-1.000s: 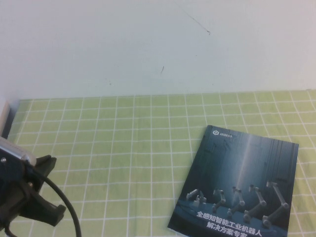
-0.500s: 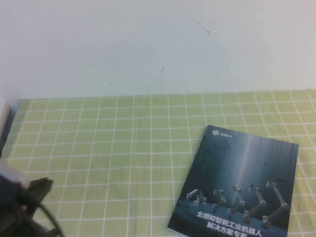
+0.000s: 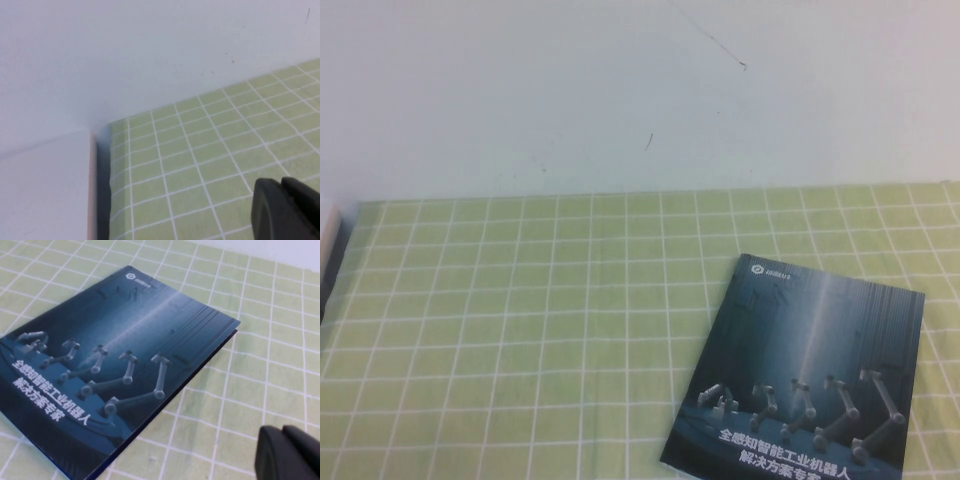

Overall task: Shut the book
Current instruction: 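Close the open booklet and leave it lying on the table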

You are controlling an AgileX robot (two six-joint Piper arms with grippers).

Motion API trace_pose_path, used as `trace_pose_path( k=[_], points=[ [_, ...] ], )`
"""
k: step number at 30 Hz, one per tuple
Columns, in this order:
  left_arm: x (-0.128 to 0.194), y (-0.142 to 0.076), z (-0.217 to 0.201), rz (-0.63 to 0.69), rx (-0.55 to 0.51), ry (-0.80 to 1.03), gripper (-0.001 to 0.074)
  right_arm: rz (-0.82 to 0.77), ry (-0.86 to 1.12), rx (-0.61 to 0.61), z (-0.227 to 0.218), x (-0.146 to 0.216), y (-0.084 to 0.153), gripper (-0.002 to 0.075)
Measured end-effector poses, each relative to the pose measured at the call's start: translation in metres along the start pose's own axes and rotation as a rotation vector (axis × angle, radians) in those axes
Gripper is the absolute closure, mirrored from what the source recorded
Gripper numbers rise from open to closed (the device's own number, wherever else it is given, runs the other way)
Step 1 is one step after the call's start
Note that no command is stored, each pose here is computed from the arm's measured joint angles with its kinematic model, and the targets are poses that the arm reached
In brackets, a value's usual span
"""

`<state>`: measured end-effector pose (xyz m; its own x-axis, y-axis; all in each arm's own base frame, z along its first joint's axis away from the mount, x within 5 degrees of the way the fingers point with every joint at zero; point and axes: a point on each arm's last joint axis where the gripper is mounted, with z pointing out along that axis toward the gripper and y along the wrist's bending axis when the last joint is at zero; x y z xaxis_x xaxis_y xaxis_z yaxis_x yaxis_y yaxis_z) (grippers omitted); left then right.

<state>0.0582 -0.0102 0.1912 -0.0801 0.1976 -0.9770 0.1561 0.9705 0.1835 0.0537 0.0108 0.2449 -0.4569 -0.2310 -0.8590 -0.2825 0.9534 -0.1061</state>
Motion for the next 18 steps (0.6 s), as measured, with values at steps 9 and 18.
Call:
trace_pose_path(
  k=[9, 18],
  points=[
    [0.014, -0.006, -0.004, -0.007, 0.048, 0.142, 0.0738, 0.004, -0.002, -0.003, 0.0, 0.0, 0.0, 0.0729],
    [0.016, -0.002, -0.004, -0.11, -0.01, 0.167, 0.0738, 0.004, -0.002, -0.003, 0.0, 0.0, 0.0, 0.0729]
  ],
)
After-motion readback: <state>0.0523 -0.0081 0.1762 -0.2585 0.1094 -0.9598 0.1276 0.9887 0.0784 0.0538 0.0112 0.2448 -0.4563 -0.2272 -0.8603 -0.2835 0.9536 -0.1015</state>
